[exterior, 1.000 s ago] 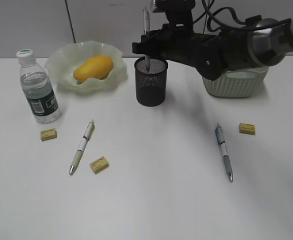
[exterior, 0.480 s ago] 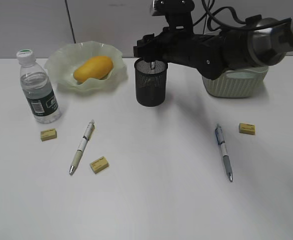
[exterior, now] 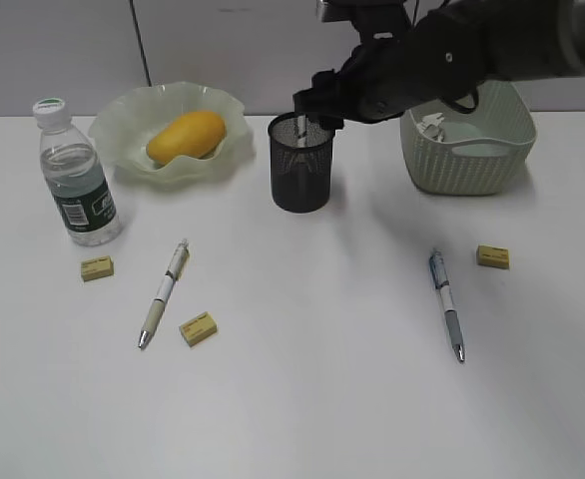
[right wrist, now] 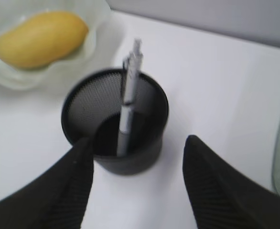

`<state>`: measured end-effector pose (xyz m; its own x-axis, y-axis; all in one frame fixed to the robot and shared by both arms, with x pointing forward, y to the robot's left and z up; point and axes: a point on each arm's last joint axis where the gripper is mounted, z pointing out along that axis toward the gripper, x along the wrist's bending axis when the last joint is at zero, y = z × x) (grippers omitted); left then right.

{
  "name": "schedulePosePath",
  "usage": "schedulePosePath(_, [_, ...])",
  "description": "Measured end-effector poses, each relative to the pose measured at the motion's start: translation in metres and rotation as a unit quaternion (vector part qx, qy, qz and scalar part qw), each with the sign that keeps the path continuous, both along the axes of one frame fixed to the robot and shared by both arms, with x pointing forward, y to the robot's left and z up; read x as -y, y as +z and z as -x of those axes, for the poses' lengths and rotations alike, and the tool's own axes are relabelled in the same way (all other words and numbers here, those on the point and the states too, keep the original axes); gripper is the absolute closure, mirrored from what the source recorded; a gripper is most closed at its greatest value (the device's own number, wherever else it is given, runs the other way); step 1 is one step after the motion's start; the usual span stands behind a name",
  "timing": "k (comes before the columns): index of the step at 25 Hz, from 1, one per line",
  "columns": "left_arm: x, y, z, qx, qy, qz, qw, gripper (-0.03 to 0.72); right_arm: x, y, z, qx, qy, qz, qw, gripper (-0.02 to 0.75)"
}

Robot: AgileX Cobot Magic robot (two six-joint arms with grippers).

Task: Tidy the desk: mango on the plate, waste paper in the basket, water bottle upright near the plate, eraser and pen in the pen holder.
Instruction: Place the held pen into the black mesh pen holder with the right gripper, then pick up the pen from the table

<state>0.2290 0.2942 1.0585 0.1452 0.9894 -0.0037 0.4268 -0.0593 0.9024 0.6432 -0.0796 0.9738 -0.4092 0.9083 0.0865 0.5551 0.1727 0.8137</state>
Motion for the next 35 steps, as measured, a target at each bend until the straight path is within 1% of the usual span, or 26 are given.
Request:
schedulePosePath(4, [0.0, 0.0, 0.0, 0.0, 0.0, 0.0, 1.0, 0.284, 0.014, 0.007, 0.018, -0.101, -0.018, 0.067, 0.992, 0.264])
schedulePosePath(8, [0.0, 0.0, 0.0, 0.0, 0.0, 0.0, 1.0, 0.284, 0.028, 0.01, 0.038, -0.193, -0.025, 0.136, 0.971, 0.272])
schedulePosePath(12, [0.0, 0.0, 0.0, 0.0, 0.0, 0.0, 1.0, 0.284, 0.039, 0.018, 0.054, -0.253, -0.02, 0.188, 0.949, 0.281])
schedulePosePath(15, [0.0, 0.0, 0.0, 0.0, 0.0, 0.0, 1.0, 0.284, 0.046, 0.027, 0.064, -0.283, -0.021, 0.209, 0.936, 0.281])
schedulePosePath(19, [0.0, 0.0, 0.0, 0.0, 0.0, 0.0, 1.0, 0.284, 0.052, 0.045, 0.077, -0.301, -0.02, 0.216, 0.929, 0.281])
schedulePosePath(24, [0.0, 0.0, 0.0, 0.0, 0.0, 0.0, 1.0, 0.284, 0.06, 0.076, 0.093, -0.289, -0.016, 0.21, 0.934, 0.281])
schedulePosePath(28, [0.0, 0.0, 0.0, 0.0, 0.0, 0.0, 1.0, 0.284, 0.068, 0.096, 0.108, -0.295, -0.017, 0.213, 0.932, 0.281])
schedulePosePath(30, [0.0, 0.0, 0.0, 0.0, 0.0, 0.0, 1.0, 0.284, 0.071, 0.108, 0.115, -0.287, -0.016, 0.201, 0.937, 0.281])
schedulePosePath(35, [0.0, 0.0, 0.0, 0.0, 0.0, 0.0, 1.0, 0.284, 0.079, 0.137, 0.14, -0.263, -0.009, 0.156, 0.952, 0.281])
